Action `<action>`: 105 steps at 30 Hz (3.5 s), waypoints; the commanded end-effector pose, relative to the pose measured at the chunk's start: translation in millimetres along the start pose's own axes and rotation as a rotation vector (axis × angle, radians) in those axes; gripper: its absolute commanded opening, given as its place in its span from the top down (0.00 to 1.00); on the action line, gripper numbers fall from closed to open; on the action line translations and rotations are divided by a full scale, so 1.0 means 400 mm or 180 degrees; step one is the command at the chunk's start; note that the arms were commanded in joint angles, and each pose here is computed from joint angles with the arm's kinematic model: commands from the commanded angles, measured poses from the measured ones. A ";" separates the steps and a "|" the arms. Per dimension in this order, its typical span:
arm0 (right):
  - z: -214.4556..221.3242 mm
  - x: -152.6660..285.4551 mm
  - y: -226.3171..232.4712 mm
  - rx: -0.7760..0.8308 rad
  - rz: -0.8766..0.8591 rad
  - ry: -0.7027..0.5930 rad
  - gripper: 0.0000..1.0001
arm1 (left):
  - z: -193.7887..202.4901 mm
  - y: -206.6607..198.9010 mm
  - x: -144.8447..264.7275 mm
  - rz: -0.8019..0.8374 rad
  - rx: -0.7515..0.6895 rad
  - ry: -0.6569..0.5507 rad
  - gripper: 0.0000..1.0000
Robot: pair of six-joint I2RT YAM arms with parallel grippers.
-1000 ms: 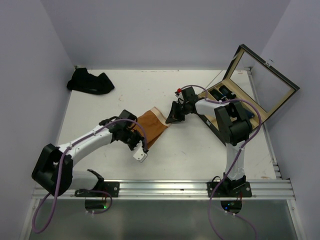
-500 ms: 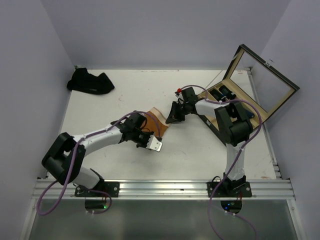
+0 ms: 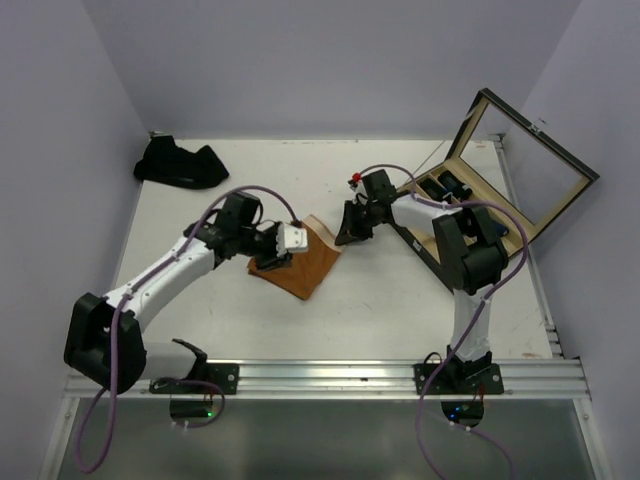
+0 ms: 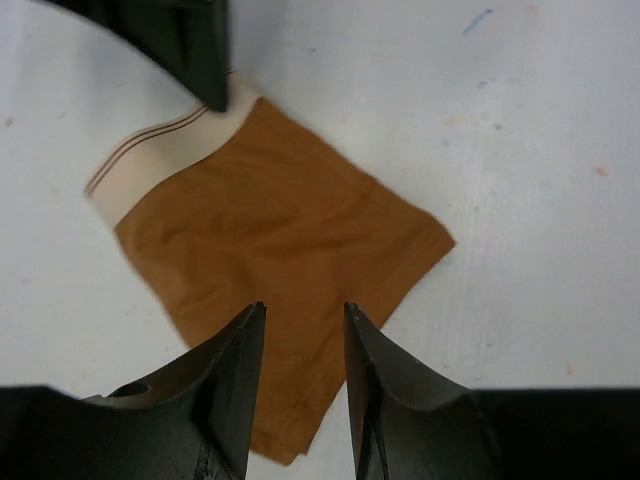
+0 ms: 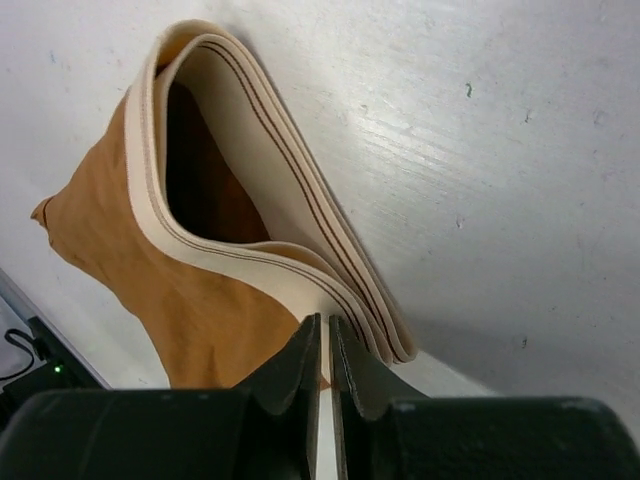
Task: Roll the underwear
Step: Fold the underwear
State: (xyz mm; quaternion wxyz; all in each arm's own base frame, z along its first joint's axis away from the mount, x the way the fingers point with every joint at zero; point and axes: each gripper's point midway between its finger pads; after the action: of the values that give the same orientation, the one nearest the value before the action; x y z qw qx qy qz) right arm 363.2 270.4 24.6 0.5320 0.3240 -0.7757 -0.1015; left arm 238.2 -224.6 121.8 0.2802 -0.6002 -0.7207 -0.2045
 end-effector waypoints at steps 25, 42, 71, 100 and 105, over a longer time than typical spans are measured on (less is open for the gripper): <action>-0.173 -0.147 0.123 0.0223 -0.0946 -0.0500 0.87 | 0.280 0.202 -0.053 -0.0116 0.3199 0.0131 0.84; -0.250 0.157 0.305 0.0901 -0.0984 -0.1143 0.76 | -0.005 0.299 0.173 -0.0381 0.1732 -0.0497 0.60; -0.122 -0.051 0.157 0.1215 -0.1279 0.0113 0.15 | 0.113 0.242 0.025 -0.0285 0.3891 -0.1201 0.41; -0.140 0.102 0.289 0.0439 -0.1594 -0.0632 0.35 | 0.098 0.289 0.101 0.0378 0.3433 -0.1154 0.48; -0.085 0.076 0.282 0.0178 -0.1748 -0.0470 0.54 | 0.071 0.313 0.023 0.0327 0.3419 -0.1214 0.53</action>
State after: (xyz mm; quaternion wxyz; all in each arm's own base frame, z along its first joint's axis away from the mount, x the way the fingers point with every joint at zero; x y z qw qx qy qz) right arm 354.9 341.4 113.6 0.4125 0.5192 -0.7127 -0.2288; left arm 343.9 -156.6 99.2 0.4388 -0.4267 -0.7291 0.3063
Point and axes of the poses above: each gripper's point midway between its finger pads, its own x axis back along the fingers, its own y axis along the line the jaws close on, z = x × y, and after that the axes turned 15 degrees about x, right-handed
